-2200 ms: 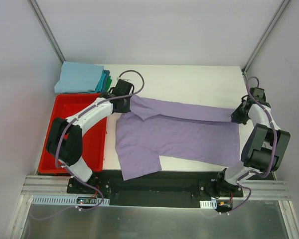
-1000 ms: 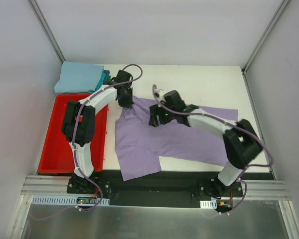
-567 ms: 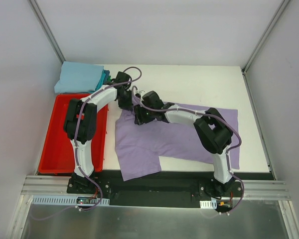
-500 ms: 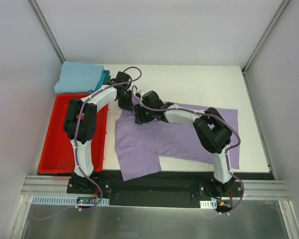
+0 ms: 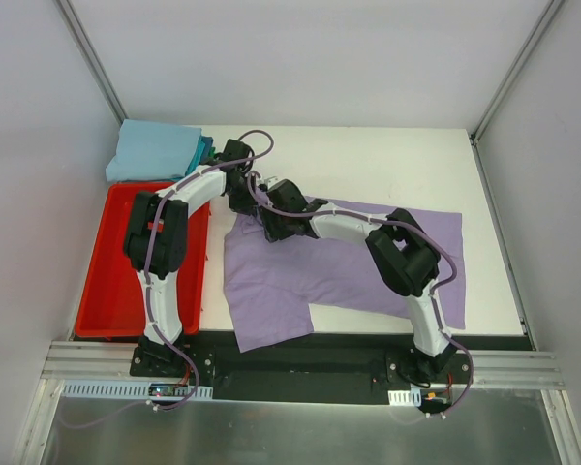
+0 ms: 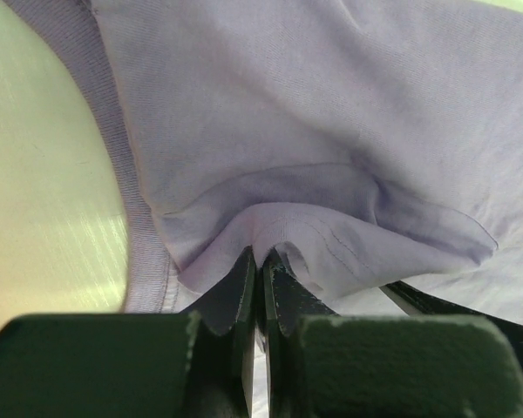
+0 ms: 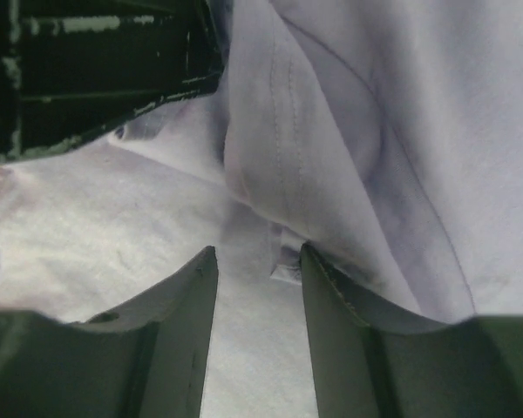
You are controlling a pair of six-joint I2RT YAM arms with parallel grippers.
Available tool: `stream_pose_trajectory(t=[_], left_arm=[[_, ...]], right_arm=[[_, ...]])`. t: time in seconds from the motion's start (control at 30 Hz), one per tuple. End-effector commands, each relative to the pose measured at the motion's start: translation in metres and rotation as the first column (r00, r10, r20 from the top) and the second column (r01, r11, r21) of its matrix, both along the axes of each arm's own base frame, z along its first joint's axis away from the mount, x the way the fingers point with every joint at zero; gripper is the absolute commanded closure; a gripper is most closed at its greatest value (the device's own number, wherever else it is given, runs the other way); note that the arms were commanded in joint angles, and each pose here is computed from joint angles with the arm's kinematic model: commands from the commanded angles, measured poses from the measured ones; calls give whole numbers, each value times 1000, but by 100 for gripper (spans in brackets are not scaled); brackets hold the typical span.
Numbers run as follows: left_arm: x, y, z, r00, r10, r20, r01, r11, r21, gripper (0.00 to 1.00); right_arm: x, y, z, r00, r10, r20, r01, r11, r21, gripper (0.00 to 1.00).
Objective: Fold and stack the t-shirts
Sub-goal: Fold the flattened tshirt in 1/3 of the way
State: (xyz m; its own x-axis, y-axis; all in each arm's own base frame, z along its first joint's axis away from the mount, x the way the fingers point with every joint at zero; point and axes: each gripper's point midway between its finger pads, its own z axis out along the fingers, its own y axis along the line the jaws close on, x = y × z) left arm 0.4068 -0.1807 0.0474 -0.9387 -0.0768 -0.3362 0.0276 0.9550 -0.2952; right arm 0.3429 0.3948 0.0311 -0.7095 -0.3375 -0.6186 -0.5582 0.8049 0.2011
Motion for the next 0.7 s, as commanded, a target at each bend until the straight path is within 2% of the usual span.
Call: stream_pose_trajectory(t=[0.0, 0.1, 0.23, 0.37, 0.5, 0.67], left_arm=[[4, 0, 7, 1000, -5, 4, 5, 1000, -22, 100], [4, 0, 7, 1000, -3, 2, 3, 1000, -25, 100], [4, 2, 6, 1000, -1, 0, 1, 1000, -24, 100], [4, 2, 6, 1000, 0, -1, 0, 1000, -28, 100], [2, 2, 16, 1000, -6, 14, 6, 999, -41, 100], [-9, 6, 23, 1000, 11, 26, -10, 999, -42, 100]], right_arm=[[9, -10, -11, 997, -59, 40, 62, 993, -103, 61], [13, -17, -14, 992, -109, 61, 117, 984, -137, 78], [13, -26, -19, 989, -138, 60, 147, 971, -187, 88], [13, -24, -11, 990, -123, 67, 133, 975, -180, 100], [10, -13, 25, 995, -66, 80, 75, 991, -107, 100], [-3, -21, 51, 997, 16, 78, -7, 993, -115, 100]])
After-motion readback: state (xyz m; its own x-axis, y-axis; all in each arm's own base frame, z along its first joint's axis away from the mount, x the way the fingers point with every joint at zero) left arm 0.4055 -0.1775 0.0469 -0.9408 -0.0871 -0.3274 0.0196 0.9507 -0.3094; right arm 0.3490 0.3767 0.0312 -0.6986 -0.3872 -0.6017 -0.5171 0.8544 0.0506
